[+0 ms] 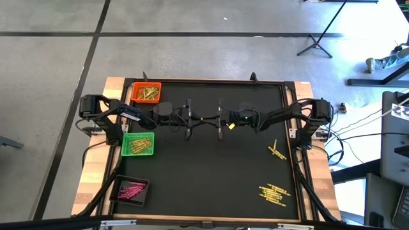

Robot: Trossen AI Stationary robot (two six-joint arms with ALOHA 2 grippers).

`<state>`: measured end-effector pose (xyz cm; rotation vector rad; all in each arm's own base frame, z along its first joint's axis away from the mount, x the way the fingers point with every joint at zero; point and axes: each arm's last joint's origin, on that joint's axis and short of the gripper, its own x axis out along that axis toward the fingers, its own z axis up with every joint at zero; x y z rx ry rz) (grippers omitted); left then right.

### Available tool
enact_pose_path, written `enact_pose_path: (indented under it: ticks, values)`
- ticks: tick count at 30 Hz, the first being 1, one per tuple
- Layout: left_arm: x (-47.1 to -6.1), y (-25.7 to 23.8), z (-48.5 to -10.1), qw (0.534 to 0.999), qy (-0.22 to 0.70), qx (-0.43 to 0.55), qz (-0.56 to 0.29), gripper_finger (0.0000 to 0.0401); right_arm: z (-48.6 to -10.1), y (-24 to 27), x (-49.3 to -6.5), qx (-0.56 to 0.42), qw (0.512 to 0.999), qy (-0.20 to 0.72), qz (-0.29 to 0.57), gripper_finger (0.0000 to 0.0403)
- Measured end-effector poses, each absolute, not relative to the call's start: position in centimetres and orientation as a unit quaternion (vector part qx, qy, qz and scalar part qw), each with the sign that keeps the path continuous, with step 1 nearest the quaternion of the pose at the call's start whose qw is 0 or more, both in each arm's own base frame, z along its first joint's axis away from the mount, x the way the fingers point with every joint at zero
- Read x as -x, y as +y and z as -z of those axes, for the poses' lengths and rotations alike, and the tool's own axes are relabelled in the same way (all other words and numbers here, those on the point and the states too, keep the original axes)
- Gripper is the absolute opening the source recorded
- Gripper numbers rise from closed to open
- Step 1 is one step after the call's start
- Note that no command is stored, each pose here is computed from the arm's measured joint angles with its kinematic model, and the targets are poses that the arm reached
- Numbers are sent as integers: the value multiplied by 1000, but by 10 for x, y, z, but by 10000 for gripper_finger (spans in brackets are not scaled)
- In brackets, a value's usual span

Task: Sort crayons
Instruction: Put the yellow crayon into the green bin

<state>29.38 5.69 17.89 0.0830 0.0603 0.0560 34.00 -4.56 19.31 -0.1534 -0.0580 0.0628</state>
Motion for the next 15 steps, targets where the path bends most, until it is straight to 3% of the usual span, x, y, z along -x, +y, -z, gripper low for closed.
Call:
enact_pose_path:
  ticks: [3, 7, 11, 15]
  values:
    - [-294, 57, -177, 998, 38, -40, -27, 9, -192, -45, -340, 72, 996, -25, -36, 34]
    - [-293, 57, -173, 997, 62, -35, -28, 11, -198, -44, -336, 67, 997, 0, -44, 94]
    - [-286, 56, -175, 993, 111, -35, -27, 11, -206, -42, -325, 62, 995, 67, -49, 150]
    - [-271, 52, -182, 983, 179, -37, -20, 11, -202, -40, -310, 58, 988, 130, -55, 175]
